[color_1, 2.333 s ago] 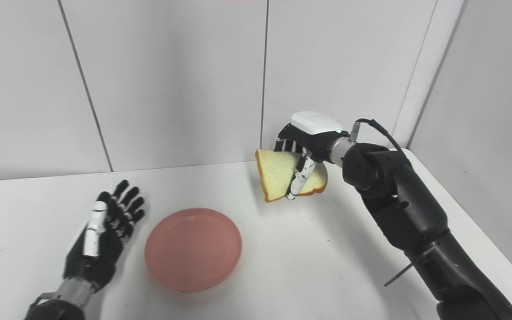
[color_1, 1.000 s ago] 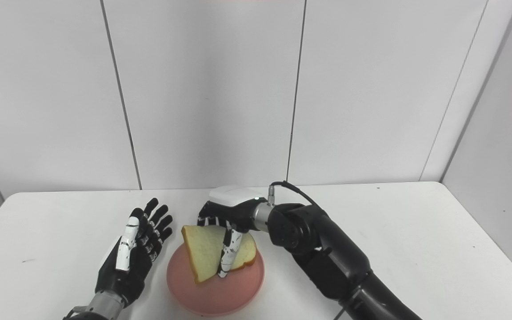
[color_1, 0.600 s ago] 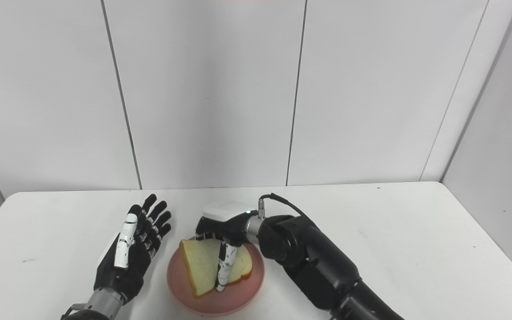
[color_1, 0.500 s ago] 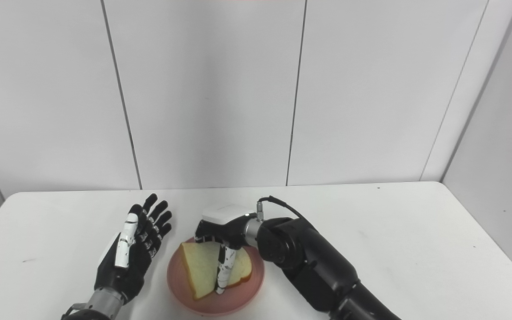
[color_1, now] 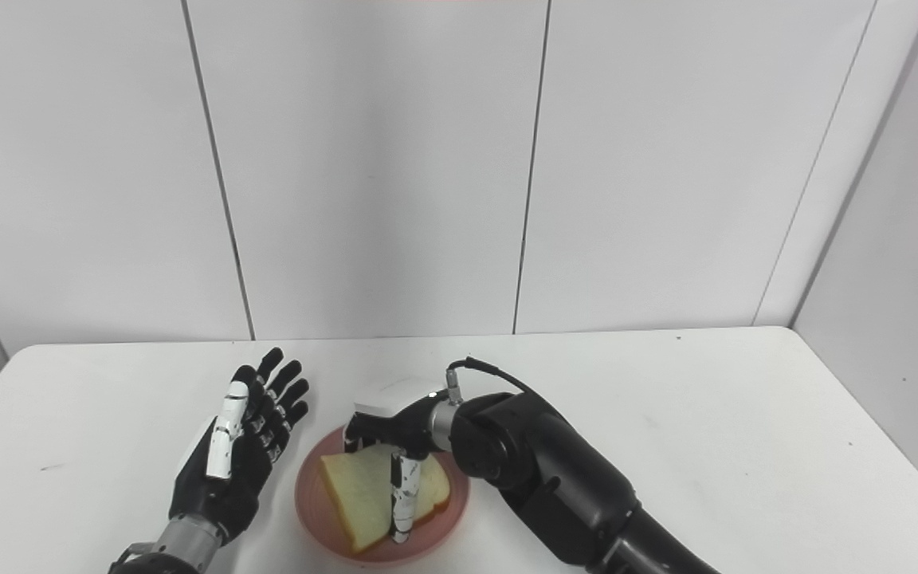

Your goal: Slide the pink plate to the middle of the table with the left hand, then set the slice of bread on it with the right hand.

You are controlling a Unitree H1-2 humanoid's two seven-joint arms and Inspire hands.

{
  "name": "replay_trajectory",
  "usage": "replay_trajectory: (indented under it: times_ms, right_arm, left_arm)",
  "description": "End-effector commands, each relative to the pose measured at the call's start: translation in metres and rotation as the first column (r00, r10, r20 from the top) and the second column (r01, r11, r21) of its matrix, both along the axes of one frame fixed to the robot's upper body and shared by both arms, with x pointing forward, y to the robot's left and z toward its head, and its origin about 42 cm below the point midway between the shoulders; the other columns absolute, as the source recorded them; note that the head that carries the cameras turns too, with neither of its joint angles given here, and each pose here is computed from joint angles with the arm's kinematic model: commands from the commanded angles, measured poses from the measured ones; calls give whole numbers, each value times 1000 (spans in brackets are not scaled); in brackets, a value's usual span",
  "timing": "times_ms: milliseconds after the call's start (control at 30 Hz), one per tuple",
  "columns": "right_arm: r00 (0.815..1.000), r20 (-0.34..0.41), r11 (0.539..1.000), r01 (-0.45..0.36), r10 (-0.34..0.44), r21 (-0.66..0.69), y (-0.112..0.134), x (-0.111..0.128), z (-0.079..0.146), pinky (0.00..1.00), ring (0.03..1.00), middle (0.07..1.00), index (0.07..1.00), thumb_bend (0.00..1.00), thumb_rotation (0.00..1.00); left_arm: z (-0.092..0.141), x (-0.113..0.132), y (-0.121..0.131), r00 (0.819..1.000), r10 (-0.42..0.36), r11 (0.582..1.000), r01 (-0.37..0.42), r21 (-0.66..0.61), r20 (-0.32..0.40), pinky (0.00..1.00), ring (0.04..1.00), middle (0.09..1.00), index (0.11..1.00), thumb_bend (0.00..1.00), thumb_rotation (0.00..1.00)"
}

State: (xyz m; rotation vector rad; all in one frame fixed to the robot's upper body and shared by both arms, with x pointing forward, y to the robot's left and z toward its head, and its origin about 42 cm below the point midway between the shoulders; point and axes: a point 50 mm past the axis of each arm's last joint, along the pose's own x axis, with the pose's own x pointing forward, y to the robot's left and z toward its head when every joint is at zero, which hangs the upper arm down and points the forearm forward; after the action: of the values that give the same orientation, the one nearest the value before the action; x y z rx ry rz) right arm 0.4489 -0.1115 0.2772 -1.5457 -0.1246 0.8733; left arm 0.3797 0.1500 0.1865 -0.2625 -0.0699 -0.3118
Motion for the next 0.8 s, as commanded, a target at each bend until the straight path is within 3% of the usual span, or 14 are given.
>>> replay_trajectory:
  times_ms: [0,100,200,300,333,400,500,767]
  right_arm:
    - [997,75,1000,1,-3,24,2,1,42,848,927,945,938,789,357]
    - [997,79,999,2,-6,53,2,-4,61,859,954,987,969,815,378]
    - [997,81,998,4,-9,66,2,-7,75,772,892,943,944,831,369]
    - [995,97,999,4,-8,46,1,-10,88,790,890,932,935,871,371]
    - [995,100,999,4,-9,43,1,-10,90,873,910,945,937,900,374]
    - [995,98,999,8,-12,42,0,-10,93,924,924,954,939,922,376]
    - [994,112,999,7,-10,34,-2,-12,99,896,945,975,950,977,404]
    - [991,131,997,16,-26,76,-7,-23,121,920,969,987,976,993,370]
  left_arm:
    - [26,6,-5,996,-8,1000,9,-9,90,997,981,982,991,486,1000]
    - [27,6,-5,996,-10,1000,10,-2,93,998,982,983,990,484,1000]
    - [27,7,-4,995,-8,1000,8,6,97,993,979,983,987,481,1000]
    - [27,7,-4,995,-5,1000,5,9,97,987,976,980,985,479,1000]
    - [27,6,-4,995,-6,1000,5,9,97,989,978,981,986,477,1000]
    - [27,7,-4,995,-8,1000,7,8,97,991,979,982,988,477,1000]
    - [27,7,-3,995,-8,1000,8,3,95,993,984,983,988,486,1000]
    - [28,6,-2,996,-9,1000,9,-4,89,990,989,986,990,483,1000]
